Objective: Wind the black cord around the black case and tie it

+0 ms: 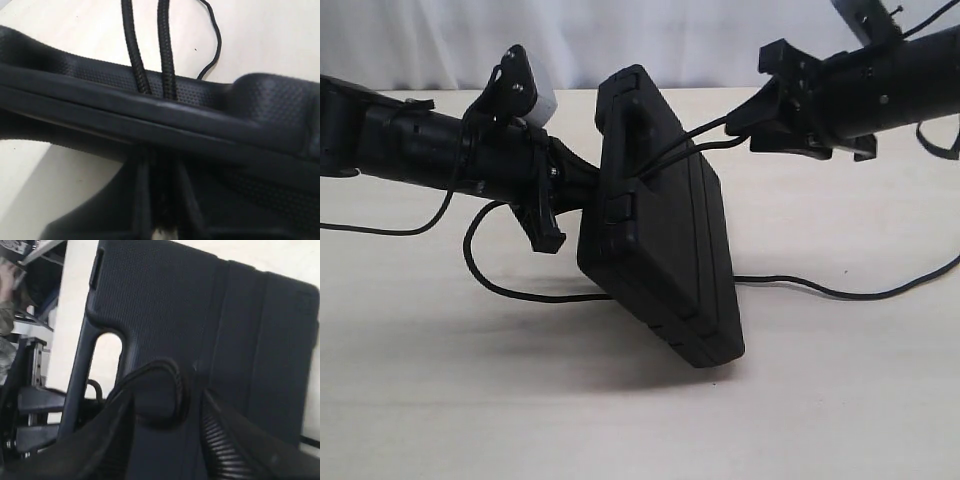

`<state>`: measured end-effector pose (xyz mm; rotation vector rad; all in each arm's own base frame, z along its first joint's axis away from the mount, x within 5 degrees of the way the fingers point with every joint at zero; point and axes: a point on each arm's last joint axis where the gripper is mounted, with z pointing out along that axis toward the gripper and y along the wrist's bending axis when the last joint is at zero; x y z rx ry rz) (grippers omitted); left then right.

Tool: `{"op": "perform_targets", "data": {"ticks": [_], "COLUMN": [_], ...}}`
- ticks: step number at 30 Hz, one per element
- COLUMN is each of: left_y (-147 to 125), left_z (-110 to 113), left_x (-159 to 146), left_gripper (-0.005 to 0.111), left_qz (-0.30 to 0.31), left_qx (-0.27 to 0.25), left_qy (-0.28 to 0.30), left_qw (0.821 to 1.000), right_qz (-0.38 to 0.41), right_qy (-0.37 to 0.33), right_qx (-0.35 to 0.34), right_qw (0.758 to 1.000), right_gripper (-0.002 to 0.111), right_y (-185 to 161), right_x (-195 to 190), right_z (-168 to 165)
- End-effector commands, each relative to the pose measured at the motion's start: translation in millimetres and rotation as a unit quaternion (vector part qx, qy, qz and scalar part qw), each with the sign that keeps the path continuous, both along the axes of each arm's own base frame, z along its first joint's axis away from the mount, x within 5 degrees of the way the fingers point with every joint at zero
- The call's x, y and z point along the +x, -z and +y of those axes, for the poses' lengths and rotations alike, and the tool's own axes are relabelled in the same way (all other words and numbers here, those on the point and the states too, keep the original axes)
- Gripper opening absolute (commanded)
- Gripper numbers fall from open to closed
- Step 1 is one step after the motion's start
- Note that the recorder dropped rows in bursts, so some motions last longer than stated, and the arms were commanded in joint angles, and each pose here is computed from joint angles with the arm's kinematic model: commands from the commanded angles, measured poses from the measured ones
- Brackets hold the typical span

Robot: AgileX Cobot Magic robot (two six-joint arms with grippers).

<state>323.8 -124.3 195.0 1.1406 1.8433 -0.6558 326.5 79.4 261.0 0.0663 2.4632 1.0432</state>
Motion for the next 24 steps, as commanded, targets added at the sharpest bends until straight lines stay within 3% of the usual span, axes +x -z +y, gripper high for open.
{"op": "perform_targets", "data": {"ticks": [1,3,4,7,10,14,18,20,24], "left_y": [-1.0,-1.7,-3.6,-11.4,-24.6,-57.4,-87.6,-87.3,-57.6], "left_z": [-1.6,-1.6,-1.5,0.6,10.7,18.0,18.6,15.2,10.1], "left_x": [-0.4,-0.6,-1.0,-3.0,-8.0,-21.1,-37.1,-42.6,-42.3], "left_gripper": [0.0,0.007,0.017,0.034,0.049,0.051,0.051,0.051,0.051], "left_qz": [-0.009,-0.01,-0.013,-0.031,-0.064,-0.108,-0.137,-0.114,-0.063], "left_qx": [-0.005,-0.005,-0.006,0.011,0.086,0.113,0.086,0.065,0.07], "left_qy": [0.007,0.007,0.007,0.008,-0.001,-0.015,-0.017,0.001,0.026], "left_qw": [1.0,1.0,1.0,0.999,0.994,0.988,0.987,0.991,0.995], "right_qz": [-0.009,-0.013,-0.013,-0.011,-0.009,-0.008,-0.008,-0.008,-0.007], "right_qy": [-0.013,-0.022,-0.022,-0.027,-0.032,-0.034,-0.034,-0.034,-0.042], "right_qx": [0.063,0.077,0.077,0.08,0.083,0.084,0.084,0.084,0.087], "right_qw": [0.998,0.997,0.997,0.996,0.996,0.996,0.996,0.996,0.995], "right_gripper": [0.038,0.016,0.005,0.004,0.004,0.004,0.004,0.004,0.004], "right_y": [11.9,13.7,13.7,13.4,13.1,13.0,13.0,13.0,12.5], "right_x": [14.1,15.6,15.6,14.7,13.8,13.4,13.4,13.4,12.2], "right_z": [6.9,9.0,9.0,9.6,10.3,10.5,10.5,10.5,11.4]}}
